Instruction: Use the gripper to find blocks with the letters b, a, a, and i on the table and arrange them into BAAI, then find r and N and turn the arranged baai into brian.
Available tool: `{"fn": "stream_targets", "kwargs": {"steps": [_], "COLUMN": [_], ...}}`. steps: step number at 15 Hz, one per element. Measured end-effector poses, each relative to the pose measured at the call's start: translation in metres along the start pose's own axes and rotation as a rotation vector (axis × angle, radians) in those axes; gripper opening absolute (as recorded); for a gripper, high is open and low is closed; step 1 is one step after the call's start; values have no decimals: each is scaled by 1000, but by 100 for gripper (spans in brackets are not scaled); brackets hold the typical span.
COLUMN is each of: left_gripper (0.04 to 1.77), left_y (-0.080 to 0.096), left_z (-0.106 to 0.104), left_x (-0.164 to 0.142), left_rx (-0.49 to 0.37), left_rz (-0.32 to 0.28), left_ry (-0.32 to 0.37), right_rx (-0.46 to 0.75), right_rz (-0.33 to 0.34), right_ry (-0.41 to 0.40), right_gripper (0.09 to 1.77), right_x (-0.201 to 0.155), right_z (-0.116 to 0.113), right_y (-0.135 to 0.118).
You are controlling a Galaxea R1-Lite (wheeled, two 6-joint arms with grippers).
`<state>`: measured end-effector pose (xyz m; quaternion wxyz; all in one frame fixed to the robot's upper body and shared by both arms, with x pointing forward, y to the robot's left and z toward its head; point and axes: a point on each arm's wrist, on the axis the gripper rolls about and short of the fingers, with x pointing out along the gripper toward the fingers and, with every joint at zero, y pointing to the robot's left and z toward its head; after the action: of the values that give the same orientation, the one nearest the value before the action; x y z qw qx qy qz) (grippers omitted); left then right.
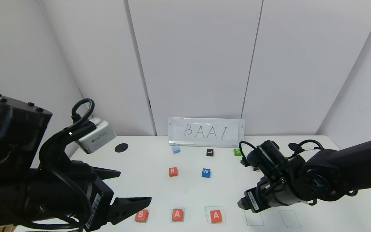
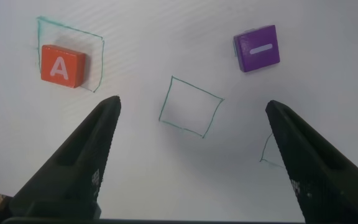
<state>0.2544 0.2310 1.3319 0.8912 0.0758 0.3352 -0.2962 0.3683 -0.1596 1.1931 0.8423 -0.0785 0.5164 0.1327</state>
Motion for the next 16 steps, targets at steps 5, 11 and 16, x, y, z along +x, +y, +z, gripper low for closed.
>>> {"fn": "stream_targets", "kwargs": {"steps": [5,11,16], "left_gripper": [172,172,172], "left_y": [0,2,2], "left_z": [0,0,-2], "left_x": [-3,-7,-6], "left_rx": [5,14,23], "left_rz": [7,20,20], "left_ry": [-13,-22,-16], "right_rx": [-121,-209,-247], "right_rz": [16,87,81], "right_ry": [15,21,36], "right_gripper": [169,170,170], "right_x": [18,37,47], "right_z": [6,8,9], "right_y": [-29,-46,-50]}}
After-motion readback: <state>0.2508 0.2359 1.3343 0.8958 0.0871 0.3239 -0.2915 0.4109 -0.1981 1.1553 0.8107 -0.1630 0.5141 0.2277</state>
